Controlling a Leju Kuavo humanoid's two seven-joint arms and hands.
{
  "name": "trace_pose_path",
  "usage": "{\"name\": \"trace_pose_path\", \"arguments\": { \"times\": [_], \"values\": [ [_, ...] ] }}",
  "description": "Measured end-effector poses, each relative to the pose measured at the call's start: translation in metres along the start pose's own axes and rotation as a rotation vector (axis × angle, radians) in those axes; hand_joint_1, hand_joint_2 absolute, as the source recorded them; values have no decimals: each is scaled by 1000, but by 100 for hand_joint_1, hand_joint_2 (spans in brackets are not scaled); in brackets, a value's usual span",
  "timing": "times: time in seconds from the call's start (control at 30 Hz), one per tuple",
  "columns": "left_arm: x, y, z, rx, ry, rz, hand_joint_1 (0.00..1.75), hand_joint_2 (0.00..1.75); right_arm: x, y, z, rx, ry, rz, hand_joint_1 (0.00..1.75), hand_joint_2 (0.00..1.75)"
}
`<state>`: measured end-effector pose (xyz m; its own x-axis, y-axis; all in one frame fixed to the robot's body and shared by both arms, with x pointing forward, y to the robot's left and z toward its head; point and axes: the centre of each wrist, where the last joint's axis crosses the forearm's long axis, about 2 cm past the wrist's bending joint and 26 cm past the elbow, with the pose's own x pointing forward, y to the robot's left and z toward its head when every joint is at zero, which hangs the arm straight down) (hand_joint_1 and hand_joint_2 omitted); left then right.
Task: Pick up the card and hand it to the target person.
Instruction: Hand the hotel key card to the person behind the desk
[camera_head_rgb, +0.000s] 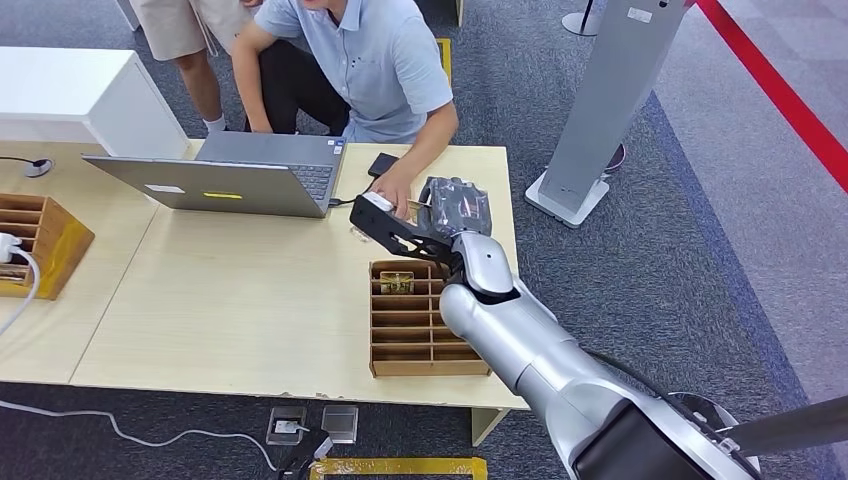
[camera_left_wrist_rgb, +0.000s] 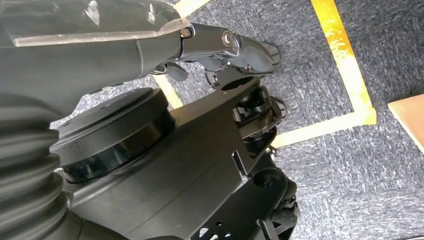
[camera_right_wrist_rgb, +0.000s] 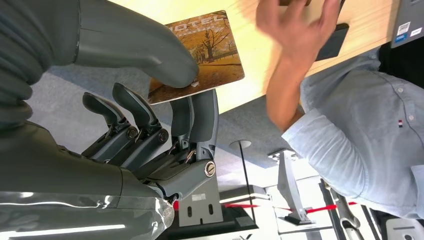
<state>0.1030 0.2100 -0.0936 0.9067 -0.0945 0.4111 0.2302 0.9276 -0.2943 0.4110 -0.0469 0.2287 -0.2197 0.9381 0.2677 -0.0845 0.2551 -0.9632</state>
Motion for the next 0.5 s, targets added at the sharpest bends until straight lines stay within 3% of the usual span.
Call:
{"name": "trace_pose_path", "arguments": {
  "times": [0.5],
  "values": [
    [6,1,-1,2,-22,-13,0,175,-9,-1,-4,-1,32,33,166,175]
  ]
}}
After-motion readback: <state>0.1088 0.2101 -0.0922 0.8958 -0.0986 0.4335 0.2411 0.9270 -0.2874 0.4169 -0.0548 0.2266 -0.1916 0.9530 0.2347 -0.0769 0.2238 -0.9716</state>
